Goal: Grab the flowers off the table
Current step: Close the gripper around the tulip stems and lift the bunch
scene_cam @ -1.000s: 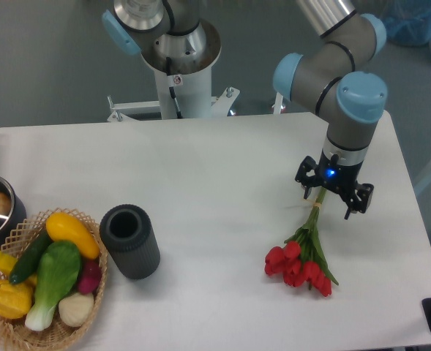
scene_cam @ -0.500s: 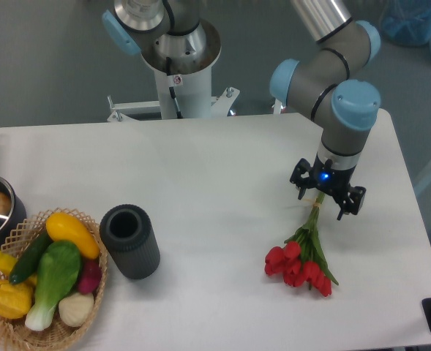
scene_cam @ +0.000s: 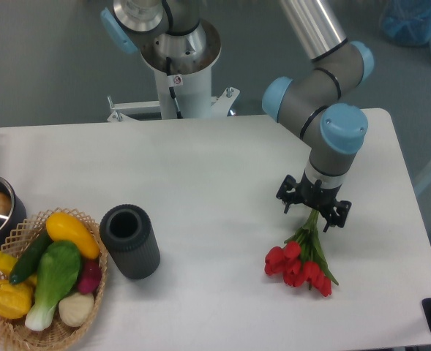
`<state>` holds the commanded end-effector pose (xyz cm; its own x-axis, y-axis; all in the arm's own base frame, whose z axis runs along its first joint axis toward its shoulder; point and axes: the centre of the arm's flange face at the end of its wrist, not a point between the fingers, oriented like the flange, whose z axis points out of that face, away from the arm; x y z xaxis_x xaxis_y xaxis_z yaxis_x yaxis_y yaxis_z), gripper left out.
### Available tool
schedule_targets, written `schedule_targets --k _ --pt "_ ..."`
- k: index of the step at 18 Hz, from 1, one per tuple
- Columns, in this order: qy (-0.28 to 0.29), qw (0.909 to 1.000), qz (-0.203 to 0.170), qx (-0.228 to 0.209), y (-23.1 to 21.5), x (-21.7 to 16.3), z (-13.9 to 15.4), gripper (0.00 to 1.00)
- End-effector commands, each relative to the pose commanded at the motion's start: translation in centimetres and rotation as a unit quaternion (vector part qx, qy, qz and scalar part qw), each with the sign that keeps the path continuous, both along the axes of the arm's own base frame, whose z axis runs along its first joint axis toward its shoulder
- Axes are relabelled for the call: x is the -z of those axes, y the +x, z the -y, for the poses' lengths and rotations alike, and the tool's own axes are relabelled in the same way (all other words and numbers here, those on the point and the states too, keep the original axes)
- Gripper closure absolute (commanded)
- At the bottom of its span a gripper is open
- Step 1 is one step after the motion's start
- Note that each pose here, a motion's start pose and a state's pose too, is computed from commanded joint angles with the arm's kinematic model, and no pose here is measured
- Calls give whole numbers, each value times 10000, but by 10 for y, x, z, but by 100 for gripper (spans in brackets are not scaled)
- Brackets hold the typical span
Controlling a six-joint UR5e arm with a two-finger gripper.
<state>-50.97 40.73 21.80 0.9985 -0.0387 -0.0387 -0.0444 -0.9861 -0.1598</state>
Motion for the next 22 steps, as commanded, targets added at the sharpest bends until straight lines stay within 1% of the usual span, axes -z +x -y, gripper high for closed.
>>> schedule_targets --k 4,5,6,7,8,9,14,17,19,22 --pt "14 10000 -9 93 -6 9 -17 0" --pt "24 9999 -45 138 -6 11 -25 5" --pt "40 9999 -62 101 -6 13 -28 24" --pt "56 10000 -63 -11 -6 14 -30 63" --pt "52 9999 -53 -80 -5 15 -30 93" --pt "67 9999 -80 -81 -6 11 -31 100" --pt "166 9995 -256 -118 -8 -17 -24 100" --pt "222 9985 -443 -245 -18 -40 -9 100" --pt "258 9979 -558 -225 -23 -53 -10 100" --pt "64 9969 -753 -226 -26 -62 -11 100"
